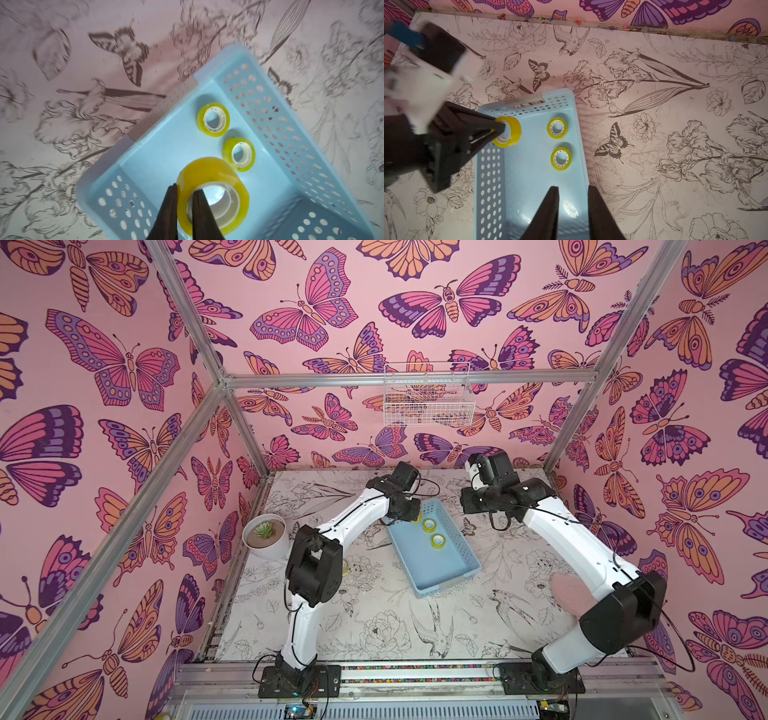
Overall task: Put the transparent tape into the storage box
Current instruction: Place the tape in the storage box.
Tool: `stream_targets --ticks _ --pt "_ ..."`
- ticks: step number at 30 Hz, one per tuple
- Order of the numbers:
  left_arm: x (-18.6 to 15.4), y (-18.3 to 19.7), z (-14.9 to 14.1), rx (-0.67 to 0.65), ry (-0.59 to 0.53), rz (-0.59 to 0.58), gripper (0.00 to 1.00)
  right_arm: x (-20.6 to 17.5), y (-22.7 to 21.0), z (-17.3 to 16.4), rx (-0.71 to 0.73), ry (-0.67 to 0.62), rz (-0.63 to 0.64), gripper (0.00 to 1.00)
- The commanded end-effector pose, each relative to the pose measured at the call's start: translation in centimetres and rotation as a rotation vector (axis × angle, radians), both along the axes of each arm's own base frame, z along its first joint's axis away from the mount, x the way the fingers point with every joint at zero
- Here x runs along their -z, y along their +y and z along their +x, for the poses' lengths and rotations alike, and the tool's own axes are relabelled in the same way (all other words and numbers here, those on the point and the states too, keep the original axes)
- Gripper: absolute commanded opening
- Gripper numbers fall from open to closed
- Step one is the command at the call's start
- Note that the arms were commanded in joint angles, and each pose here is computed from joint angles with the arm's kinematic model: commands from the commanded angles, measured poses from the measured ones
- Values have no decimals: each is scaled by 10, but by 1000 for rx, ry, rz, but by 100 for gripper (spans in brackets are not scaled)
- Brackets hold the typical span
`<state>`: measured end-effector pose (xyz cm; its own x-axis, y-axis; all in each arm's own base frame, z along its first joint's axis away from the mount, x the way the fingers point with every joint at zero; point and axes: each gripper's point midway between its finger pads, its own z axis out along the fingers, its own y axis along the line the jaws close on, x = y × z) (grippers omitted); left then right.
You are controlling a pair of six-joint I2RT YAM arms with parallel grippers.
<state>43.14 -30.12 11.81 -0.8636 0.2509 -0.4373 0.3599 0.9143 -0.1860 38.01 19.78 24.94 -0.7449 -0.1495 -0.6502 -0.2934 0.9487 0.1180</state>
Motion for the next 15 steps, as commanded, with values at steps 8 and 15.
stream_targets --ticks 8,15 --pt "45 -2 0 6 75 82 0 19 2 -7 5 53 9 29" --pt "68 0 -1 -8 109 149 0 20 6 -7 -14 55 22 29"
